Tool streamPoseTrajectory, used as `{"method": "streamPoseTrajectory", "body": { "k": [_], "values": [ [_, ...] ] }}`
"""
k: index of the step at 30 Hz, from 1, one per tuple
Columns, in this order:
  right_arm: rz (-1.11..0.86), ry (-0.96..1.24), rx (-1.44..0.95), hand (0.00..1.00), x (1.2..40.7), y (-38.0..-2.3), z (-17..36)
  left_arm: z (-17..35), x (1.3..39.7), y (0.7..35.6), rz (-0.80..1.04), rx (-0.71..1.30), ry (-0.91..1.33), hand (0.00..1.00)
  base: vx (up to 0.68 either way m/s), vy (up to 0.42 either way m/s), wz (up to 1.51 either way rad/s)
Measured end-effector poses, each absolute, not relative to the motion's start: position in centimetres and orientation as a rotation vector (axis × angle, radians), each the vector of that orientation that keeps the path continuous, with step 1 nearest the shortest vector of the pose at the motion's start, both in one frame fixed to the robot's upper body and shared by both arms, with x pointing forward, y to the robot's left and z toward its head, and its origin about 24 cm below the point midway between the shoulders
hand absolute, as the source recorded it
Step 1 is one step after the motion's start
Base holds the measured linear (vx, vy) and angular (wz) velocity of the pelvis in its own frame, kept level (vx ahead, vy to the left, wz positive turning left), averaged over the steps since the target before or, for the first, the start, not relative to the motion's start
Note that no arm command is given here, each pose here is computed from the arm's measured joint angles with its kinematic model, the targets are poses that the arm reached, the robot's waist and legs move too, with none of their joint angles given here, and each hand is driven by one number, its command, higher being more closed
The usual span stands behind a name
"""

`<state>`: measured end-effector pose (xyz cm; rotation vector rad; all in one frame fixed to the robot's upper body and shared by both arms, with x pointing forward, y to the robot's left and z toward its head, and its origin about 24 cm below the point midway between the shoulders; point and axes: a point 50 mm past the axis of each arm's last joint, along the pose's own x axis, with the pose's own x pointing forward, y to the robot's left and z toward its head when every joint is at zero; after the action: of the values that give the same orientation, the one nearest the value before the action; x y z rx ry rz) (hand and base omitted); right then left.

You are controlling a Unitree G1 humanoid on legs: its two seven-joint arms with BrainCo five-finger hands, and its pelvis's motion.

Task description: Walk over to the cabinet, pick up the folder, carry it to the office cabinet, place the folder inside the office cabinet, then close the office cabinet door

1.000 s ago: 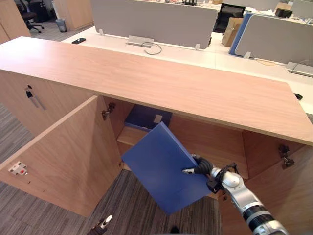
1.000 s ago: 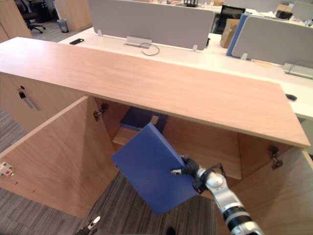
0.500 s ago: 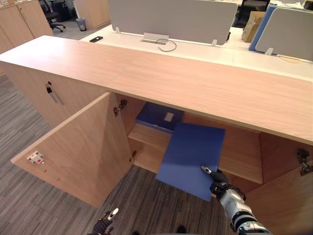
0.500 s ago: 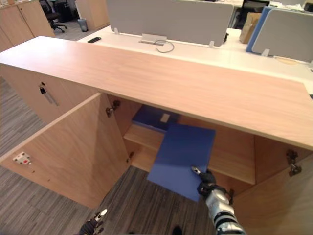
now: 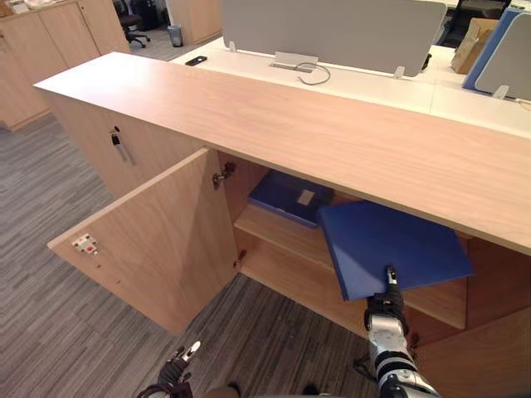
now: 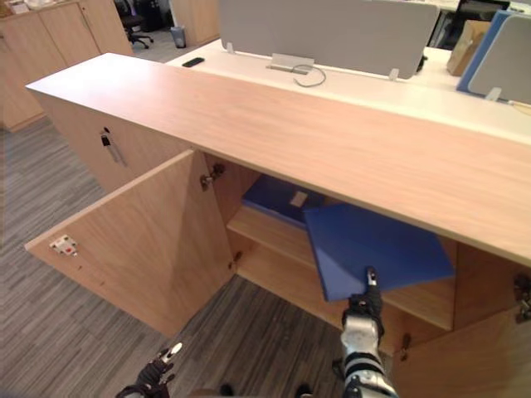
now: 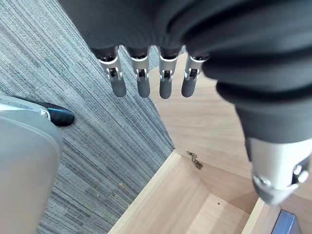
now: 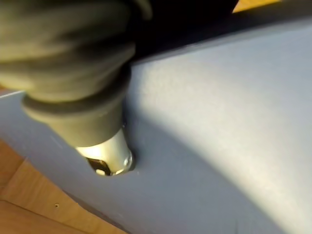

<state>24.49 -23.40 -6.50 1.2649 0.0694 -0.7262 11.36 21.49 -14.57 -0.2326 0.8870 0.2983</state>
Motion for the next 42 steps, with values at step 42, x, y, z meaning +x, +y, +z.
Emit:
{"method": "streamPoseTrajectory", "body": {
  "k": [42],
  "values": [
    [-0.271, -0.265, 1.459, 1.00, 34.4, -16.2, 9.0, -11.5, 17.2, 20.7, 0.364, -0.320, 0.659, 0.00, -0.03, -0.015, -0.18]
  ]
}}
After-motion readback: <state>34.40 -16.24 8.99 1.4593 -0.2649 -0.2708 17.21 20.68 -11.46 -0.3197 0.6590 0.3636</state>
